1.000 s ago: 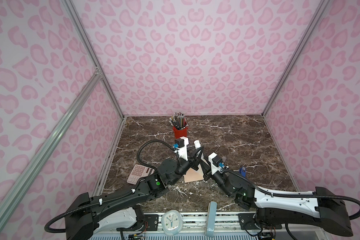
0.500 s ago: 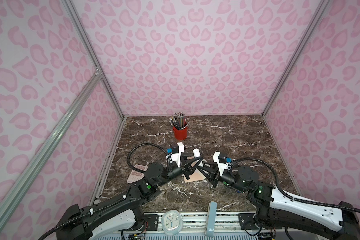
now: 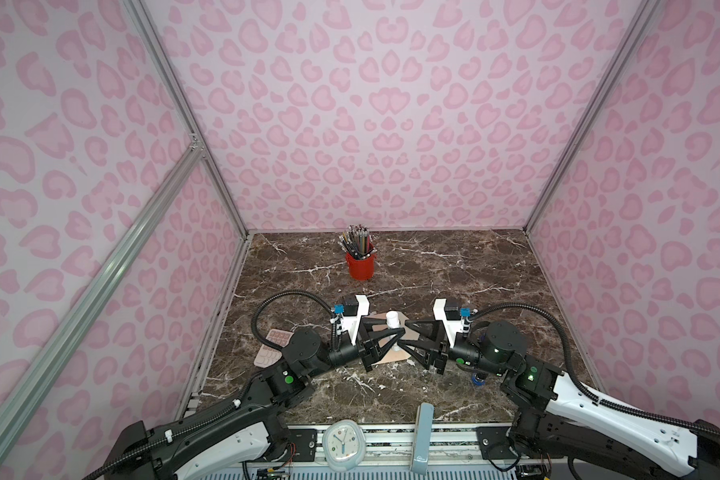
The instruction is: Place the letter into the envelope and seal it
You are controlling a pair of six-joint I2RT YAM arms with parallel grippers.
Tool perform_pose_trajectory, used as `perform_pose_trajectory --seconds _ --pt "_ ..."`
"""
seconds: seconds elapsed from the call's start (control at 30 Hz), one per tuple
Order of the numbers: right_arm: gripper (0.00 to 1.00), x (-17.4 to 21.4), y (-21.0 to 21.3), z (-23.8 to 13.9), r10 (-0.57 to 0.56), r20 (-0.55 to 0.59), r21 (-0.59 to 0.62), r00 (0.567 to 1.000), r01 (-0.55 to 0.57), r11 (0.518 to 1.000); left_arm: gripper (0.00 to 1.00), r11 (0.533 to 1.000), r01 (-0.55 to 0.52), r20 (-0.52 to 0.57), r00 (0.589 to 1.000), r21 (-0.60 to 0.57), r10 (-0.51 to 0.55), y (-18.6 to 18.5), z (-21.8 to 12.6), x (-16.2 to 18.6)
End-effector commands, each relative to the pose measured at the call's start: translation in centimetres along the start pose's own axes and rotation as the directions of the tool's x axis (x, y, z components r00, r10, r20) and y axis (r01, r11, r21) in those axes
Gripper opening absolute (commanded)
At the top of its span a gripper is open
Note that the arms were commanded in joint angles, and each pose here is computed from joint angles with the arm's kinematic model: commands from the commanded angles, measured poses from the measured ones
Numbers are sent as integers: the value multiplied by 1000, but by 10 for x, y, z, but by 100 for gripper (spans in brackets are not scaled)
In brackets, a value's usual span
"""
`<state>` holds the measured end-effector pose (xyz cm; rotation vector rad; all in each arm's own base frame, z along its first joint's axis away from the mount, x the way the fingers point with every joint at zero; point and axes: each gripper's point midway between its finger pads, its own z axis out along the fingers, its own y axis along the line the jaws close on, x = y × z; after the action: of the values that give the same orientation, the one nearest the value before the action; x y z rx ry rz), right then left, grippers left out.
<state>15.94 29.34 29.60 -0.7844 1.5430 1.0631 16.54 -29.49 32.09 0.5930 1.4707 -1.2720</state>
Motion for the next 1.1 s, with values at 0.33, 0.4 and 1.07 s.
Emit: perform_pose_trajectory --seconds 0.33,0.4,1.07 --pt "70 5 -28 9 -371 59 430 927 312 847 4 915 -4 182 980 -404 85 53 1 -47" --pt "69 1 -33 12 -384 81 473 920 304 827 4 909 2 189 978 -416 84 52 7 -46" --pt "49 -10 -44 36 -386 159 552 908 243 798 4 896 55 234 971 -440 55 52 22 -45"
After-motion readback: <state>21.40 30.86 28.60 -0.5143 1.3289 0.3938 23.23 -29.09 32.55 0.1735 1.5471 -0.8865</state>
